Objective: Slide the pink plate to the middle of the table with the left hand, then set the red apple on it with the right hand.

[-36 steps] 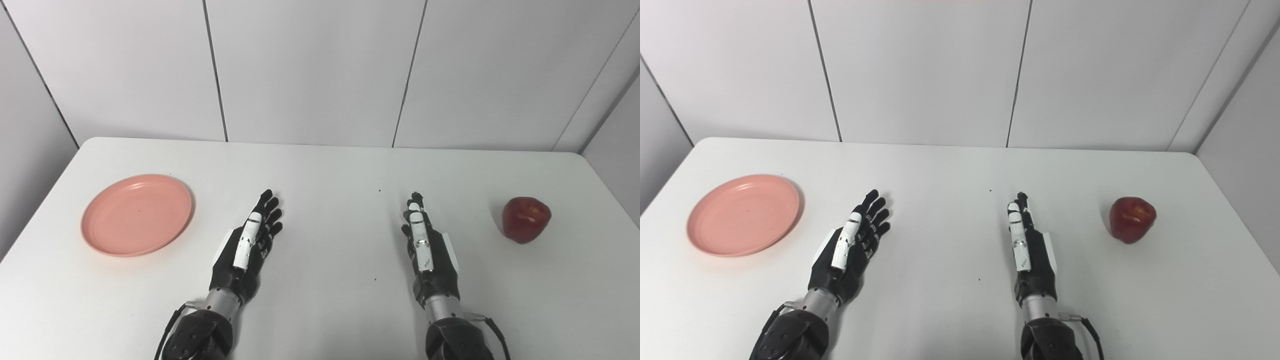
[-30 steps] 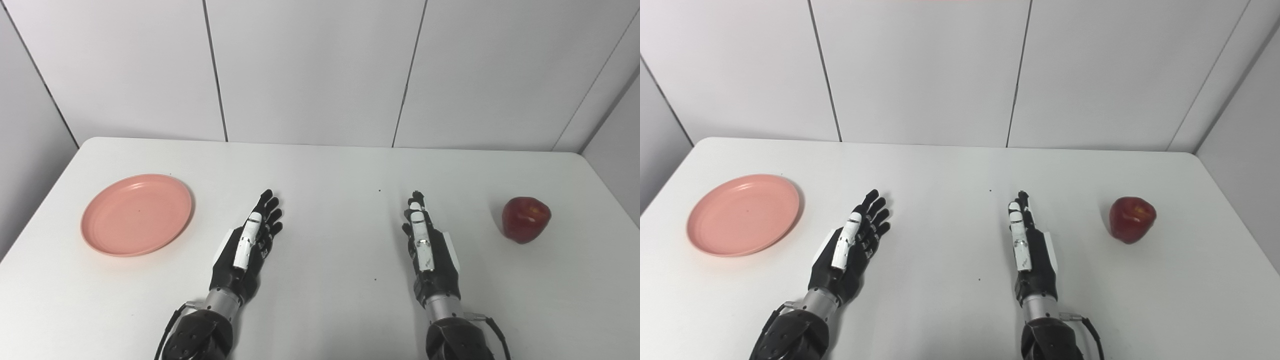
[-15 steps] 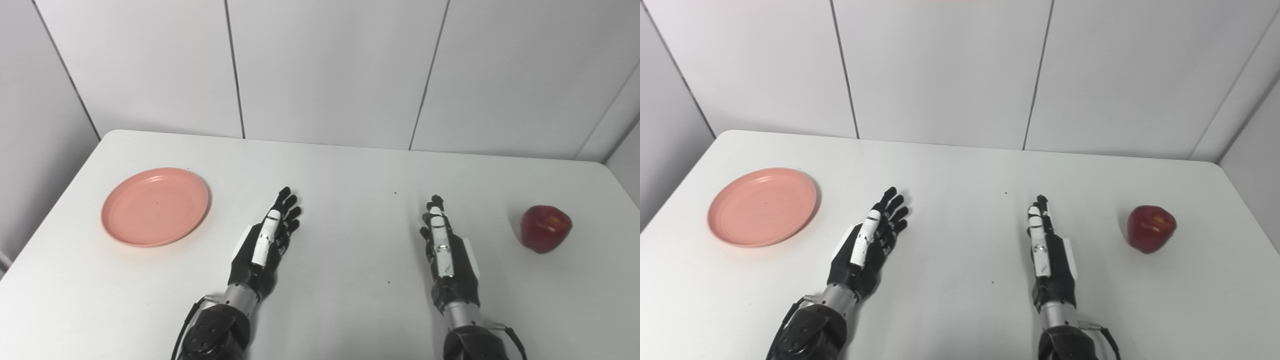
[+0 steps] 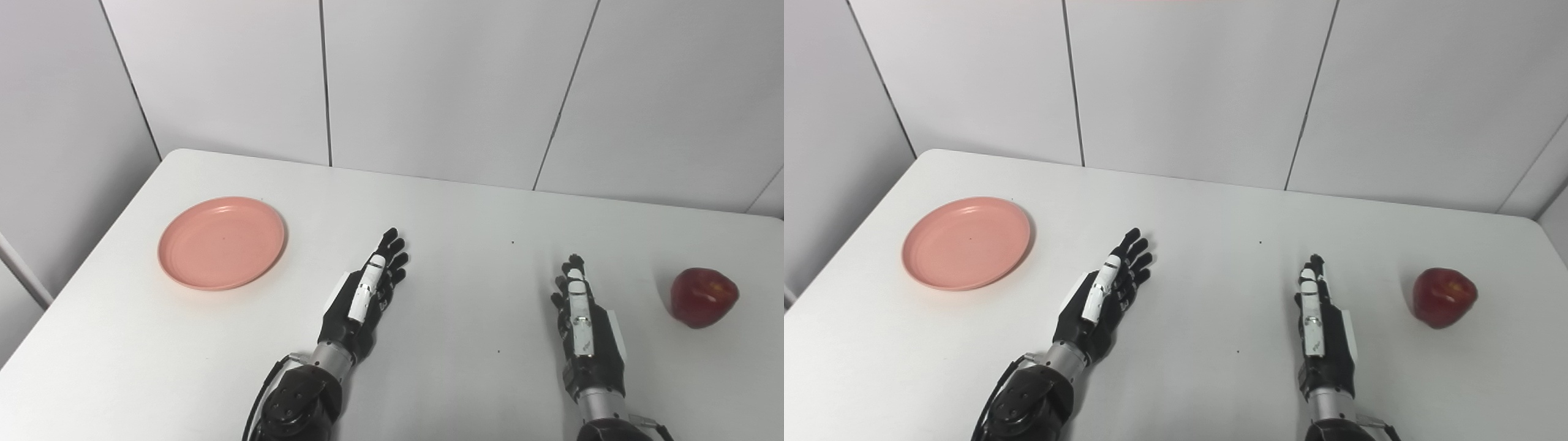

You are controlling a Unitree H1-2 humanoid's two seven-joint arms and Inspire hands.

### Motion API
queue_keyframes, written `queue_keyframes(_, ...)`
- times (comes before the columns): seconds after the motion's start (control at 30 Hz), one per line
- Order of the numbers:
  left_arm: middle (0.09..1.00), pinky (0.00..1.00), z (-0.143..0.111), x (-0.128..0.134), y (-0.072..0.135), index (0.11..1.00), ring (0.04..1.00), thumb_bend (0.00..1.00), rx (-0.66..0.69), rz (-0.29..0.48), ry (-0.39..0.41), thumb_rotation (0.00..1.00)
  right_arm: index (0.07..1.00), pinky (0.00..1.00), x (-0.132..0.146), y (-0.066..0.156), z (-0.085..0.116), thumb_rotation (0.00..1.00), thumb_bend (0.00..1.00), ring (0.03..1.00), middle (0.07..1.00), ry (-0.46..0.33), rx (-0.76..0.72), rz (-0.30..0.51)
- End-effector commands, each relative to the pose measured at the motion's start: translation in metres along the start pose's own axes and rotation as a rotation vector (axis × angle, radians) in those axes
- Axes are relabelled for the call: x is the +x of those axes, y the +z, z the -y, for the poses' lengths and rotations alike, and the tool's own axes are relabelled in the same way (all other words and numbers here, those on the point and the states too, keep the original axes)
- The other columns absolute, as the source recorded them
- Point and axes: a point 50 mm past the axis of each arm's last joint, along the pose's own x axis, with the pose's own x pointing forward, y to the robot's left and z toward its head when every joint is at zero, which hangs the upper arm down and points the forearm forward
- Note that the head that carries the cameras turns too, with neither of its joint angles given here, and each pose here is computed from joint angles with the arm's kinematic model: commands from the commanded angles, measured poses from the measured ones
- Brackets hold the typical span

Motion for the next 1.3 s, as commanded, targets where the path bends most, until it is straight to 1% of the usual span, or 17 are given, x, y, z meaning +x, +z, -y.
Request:
queue_keyframes(0.0,1.000,1.00,0.000,0.000,-0.008,1.000,0.990,0.39,-0.003,-0.036,-0.001,1.00,1.000,1.00,0.004,0.015,-0.002,1.00,0.22,1.000,1.000,0.023,-0.002,0.101)
queue_keyframes(0.27,0.999,1.00,-0.001,0.002,-0.005,0.995,0.982,0.39,0.005,-0.015,-0.009,1.00,1.000,1.00,0.005,0.012,0.000,1.00,0.21,1.000,1.000,0.026,-0.011,0.114)
queue_keyframes(0.47,0.990,1.00,-0.004,0.004,0.010,0.984,0.971,0.38,0.018,0.004,-0.009,1.00,1.000,1.00,0.005,0.010,0.002,1.00,0.22,1.000,1.000,0.028,-0.005,0.101)
queue_keyframes(0.73,0.974,0.97,-0.006,0.004,0.032,0.967,0.958,0.39,0.046,0.046,-0.058,1.00,1.000,1.00,0.005,0.009,0.001,1.00,0.21,1.000,1.000,0.035,0.001,0.100)
queue_keyframes(0.93,0.954,0.95,-0.006,0.006,0.058,0.942,0.938,0.41,0.089,0.093,-0.074,1.00,1.000,1.00,0.004,0.010,0.003,1.00,0.20,1.000,1.000,0.038,0.001,0.101)
queue_keyframes(1.07,0.951,0.94,-0.008,0.007,0.074,0.937,0.933,0.41,0.085,0.121,-0.065,1.00,1.000,1.00,0.004,0.010,0.004,1.00,0.20,1.000,1.000,0.040,-0.001,0.103)
queue_keyframes(1.27,0.954,0.95,-0.019,0.012,0.098,0.940,0.937,0.40,0.095,0.177,-0.047,1.00,1.000,1.00,0.004,0.009,0.006,1.00,0.20,1.000,1.000,0.040,0.002,0.105)
